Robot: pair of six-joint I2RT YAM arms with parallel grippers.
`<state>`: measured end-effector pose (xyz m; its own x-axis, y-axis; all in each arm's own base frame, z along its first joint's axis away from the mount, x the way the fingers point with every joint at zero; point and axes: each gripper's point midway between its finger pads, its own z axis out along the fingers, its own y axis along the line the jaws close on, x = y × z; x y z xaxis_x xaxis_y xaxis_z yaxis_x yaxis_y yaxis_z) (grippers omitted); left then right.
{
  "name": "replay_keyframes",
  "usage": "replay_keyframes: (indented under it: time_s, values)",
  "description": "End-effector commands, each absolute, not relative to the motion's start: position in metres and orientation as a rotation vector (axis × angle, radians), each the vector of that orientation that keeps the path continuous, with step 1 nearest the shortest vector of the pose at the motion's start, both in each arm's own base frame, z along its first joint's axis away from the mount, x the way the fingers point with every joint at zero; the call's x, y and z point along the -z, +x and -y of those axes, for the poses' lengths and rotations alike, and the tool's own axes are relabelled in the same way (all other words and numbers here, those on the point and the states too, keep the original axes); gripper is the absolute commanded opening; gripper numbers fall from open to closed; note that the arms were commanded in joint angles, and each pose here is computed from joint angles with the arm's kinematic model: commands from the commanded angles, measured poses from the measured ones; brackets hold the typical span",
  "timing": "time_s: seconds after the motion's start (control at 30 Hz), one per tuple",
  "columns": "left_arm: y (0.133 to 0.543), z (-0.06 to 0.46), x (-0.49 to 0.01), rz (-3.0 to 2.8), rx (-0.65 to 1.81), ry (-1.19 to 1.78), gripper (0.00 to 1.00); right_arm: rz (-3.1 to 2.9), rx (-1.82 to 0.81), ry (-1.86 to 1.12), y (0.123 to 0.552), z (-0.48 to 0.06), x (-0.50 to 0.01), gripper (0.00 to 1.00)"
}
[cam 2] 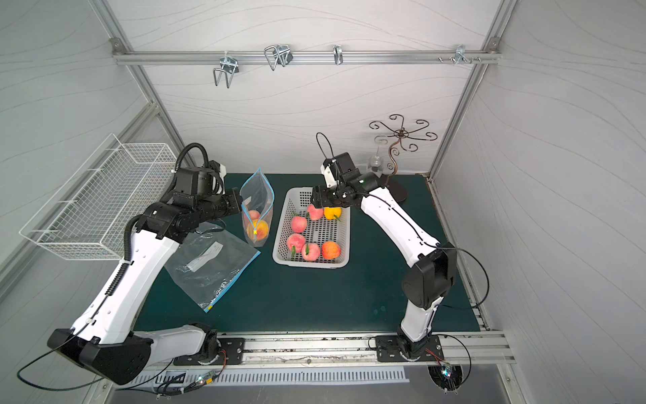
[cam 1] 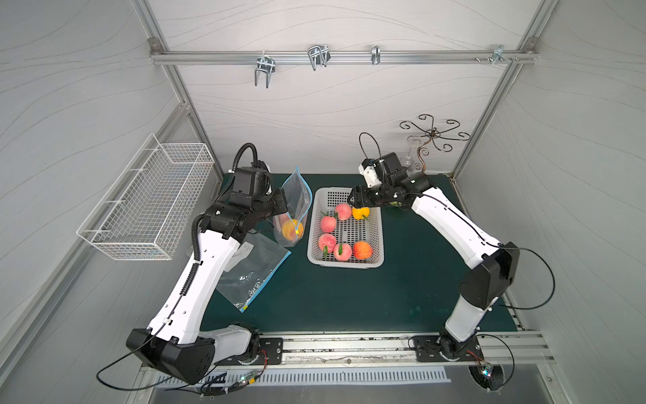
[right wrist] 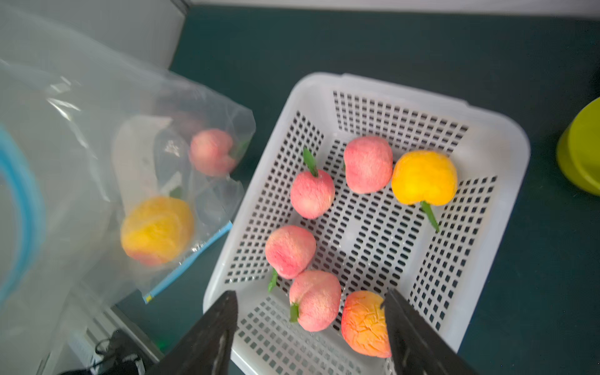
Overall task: Place the peach in a zip-top bag and seal the zipper
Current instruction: Place the peach in the zipper food storage bag, then pick up the peach from the basket.
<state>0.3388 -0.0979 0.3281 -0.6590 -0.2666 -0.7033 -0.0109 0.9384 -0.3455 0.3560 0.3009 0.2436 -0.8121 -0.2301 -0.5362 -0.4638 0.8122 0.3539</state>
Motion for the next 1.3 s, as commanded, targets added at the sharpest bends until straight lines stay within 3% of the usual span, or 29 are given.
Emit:
replay_keyframes:
  time_s: [0.0,0.33,1.03,1.27]
  values:
    - [0.347,0.102,-0.356,-2.173,0.442,-0.171,0.0,-2.632,-0.749,-0.706,0.32,-0.308,-0.207,0.71]
    - [0.345,0.101,-0.356,-2.176,0.439,-0.171,0.0,-2.74,-0.714,-1.028,0.27,-0.322,-0.138,0.74]
    - [0.345,0.102,-0.353,-2.183,0.435,-0.165,0.0,-2.754,-0.265,-1.041,0.3,-0.33,-0.066,0.76]
    - [0.345,0.102,-0.353,-2.184,0.435,-0.162,0.0,-2.756,-0.209,-1.068,0.3,-0.329,-0.059,0.7]
